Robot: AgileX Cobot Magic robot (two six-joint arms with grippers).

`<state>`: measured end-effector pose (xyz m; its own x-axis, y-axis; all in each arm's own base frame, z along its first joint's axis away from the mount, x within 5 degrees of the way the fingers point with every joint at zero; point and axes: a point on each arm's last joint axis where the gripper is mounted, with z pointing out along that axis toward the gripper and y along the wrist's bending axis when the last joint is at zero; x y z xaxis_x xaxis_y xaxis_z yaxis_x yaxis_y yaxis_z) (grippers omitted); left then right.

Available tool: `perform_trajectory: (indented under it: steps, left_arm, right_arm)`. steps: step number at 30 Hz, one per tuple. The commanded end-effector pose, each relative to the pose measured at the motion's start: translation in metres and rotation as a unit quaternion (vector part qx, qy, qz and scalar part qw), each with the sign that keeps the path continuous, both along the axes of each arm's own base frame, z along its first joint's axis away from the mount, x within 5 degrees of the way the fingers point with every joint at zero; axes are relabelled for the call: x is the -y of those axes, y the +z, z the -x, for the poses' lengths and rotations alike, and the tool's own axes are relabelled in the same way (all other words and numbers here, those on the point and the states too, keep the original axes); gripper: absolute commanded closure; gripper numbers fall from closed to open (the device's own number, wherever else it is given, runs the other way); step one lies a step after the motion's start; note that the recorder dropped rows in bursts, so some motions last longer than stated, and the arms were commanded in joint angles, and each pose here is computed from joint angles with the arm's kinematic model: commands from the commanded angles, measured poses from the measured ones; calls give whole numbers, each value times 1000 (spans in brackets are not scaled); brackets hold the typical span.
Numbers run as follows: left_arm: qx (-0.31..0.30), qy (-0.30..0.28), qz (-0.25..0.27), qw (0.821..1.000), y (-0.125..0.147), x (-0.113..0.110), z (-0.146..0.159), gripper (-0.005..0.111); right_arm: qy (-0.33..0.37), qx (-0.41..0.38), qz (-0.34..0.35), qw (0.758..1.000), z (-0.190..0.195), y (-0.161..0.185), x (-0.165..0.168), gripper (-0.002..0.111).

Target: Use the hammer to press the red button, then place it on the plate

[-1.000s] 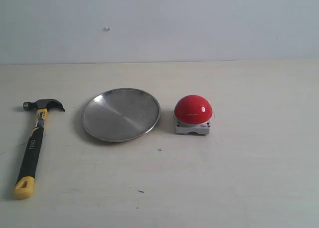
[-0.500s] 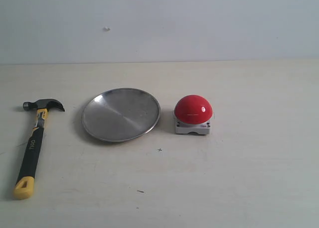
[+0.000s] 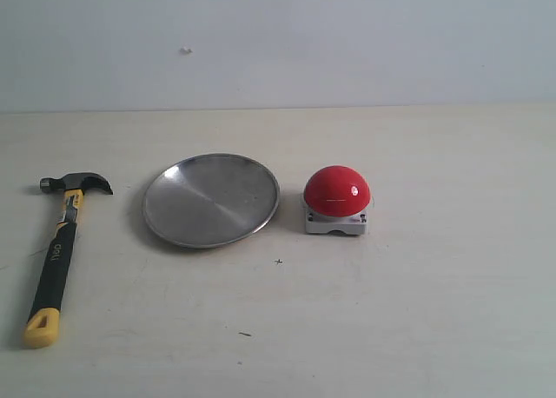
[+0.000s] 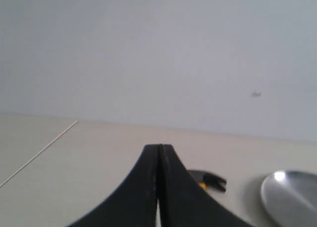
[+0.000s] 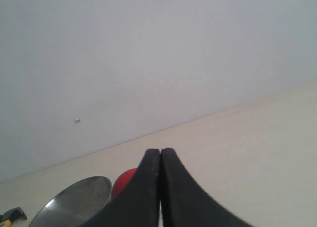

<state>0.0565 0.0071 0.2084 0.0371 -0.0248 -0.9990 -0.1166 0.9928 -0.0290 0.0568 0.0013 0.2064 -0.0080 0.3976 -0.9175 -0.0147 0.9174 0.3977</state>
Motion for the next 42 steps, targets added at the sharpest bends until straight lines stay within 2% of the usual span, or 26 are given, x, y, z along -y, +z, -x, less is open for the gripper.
perform_trajectory:
  steps: [1,3,5,7,9,14,17,19,21,24,26,27,29,31,32,33,34,35,38,39,40,42]
  left_arm:
    - [63,-16,26,998,11,3,1,107]
    - [68,-19,41,997,11,3,1,107]
    - [96,-36,133,986,15,4,2,107]
    - [118,-56,243,961,17,4,2,107]
    - [127,-66,295,945,19,5,3,107]
    - [172,-96,292,936,28,7,5,107]
    - [210,-116,308,921,35,8,8,107]
    - [196,-101,303,927,44,6,5,107]
    - [176,-82,269,943,61,5,-3,107]
    - [132,-58,251,957,94,1,-27,107]
    - [86,-41,249,964,117,-3,-55,107]
    - [53,-29,231,971,127,-5,-71,107]
    - [-48,21,196,979,137,-14,-102,107]
    - [-141,71,156,975,143,-24,-128,107]
    - [-244,98,93,960,145,-33,-159,107]
    - [-272,99,77,954,149,-35,-167,107]
    - [-352,86,49,931,151,-37,-195,107]
    - [-388,75,40,918,151,-37,-209,107]
    - [-521,-3,80,850,130,-28,-263,107]
    - [-543,-27,103,833,120,-24,-276,107]
    - [-559,-61,128,817,102,-15,-296,107]
    - [-568,-88,134,807,78,-5,-315,106]
  right_arm:
    - [-2,7,6,1000,0,0,0,108]
    - [-2,7,6,1000,0,0,0,108]
    - [-2,7,6,1000,0,0,0,108]
    - [-2,7,6,1000,0,0,0,108]
    - [-2,7,6,1000,0,0,0,108]
    - [-2,7,7,1000,0,0,0,108]
    - [-2,7,6,1000,0,0,0,108]
    - [-2,7,6,1000,0,0,0,108]
    - [-2,7,6,1000,0,0,0,108]
    - [-2,7,6,1000,0,0,0,108]
    - [-2,7,6,1000,0,0,0,108]
    - [-2,7,6,1000,0,0,0,108]
    - [-2,7,6,1000,0,0,0,108]
    - [-2,7,6,1000,0,0,0,108]
    - [-2,7,6,1000,0,0,0,108]
    - [-2,7,6,1000,0,0,0,108]
    - [-2,7,6,1000,0,0,0,108]
    - [-2,7,6,1000,0,0,0,108]
    - [-2,7,7,1000,0,0,0,108]
    - [-2,7,7,1000,0,0,0,108]
    - [-2,7,7,1000,0,0,0,108]
    - [-2,7,7,1000,0,0,0,108]
